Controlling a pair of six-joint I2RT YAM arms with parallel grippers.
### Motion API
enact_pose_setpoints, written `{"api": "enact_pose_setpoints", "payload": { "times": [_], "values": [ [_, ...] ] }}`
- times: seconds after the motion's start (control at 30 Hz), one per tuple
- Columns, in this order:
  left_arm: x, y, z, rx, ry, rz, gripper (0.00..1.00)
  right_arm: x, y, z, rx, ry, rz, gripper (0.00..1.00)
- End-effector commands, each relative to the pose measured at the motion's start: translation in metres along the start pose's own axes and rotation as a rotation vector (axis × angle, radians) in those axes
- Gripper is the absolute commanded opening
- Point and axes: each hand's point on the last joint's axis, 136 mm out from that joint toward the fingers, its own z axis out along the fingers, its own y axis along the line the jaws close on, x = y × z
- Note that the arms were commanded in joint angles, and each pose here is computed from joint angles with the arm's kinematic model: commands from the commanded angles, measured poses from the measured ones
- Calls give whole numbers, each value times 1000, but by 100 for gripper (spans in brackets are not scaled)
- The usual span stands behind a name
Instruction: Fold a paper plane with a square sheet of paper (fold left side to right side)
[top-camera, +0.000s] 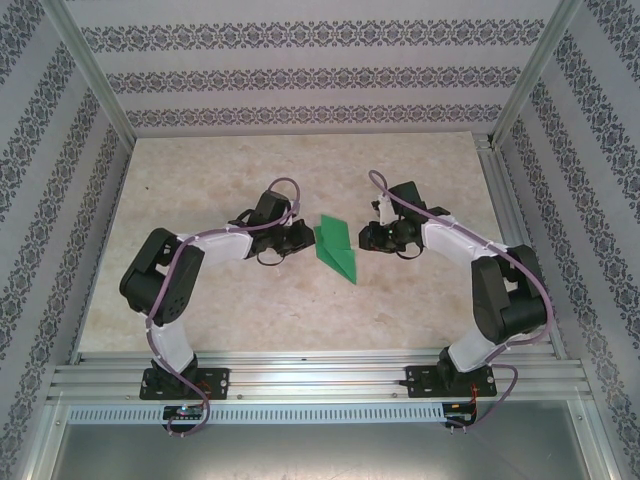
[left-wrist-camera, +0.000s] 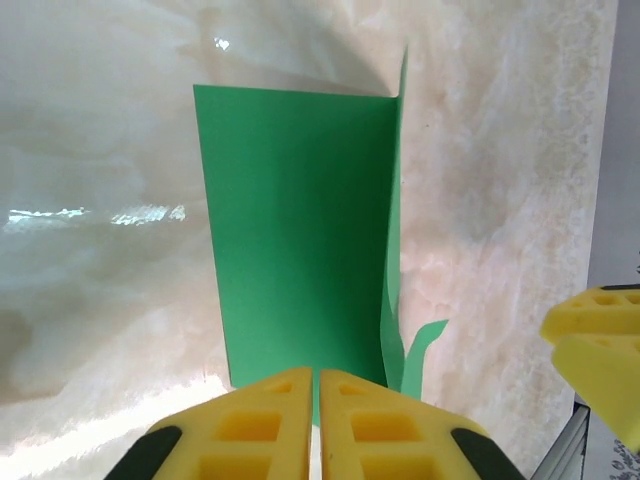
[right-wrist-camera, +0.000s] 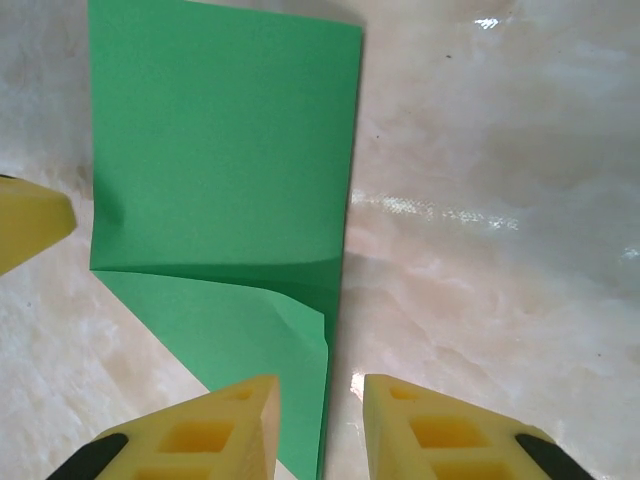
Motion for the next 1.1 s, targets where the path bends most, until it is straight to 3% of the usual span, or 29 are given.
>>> {"api": "enact_pose_setpoints", "payload": {
  "times": [0.0,0.07,0.3,0.57,0.73,1.07],
  "values": [
    [10,8,-12,-61,2,43,11,-3,1,-7,-2,-39,-13,29],
    [10,9,-15,-69,-5,43,13,-2,1,-8,3,-41,-13,31],
    [6,-10,0,3,22,32,38,-1,0,-10,7,-45,-15,34],
    [1,-16,26,13,51,26,48,3,-1,-10,9,-40,-11,35],
    [1,-16,37,17,67,21,46,6,-3,-8,11,-33,-7,34],
    [-3,-17,32,7,36,16,13,13,-4,-8,9,-23,-2,32]
  ]
}}
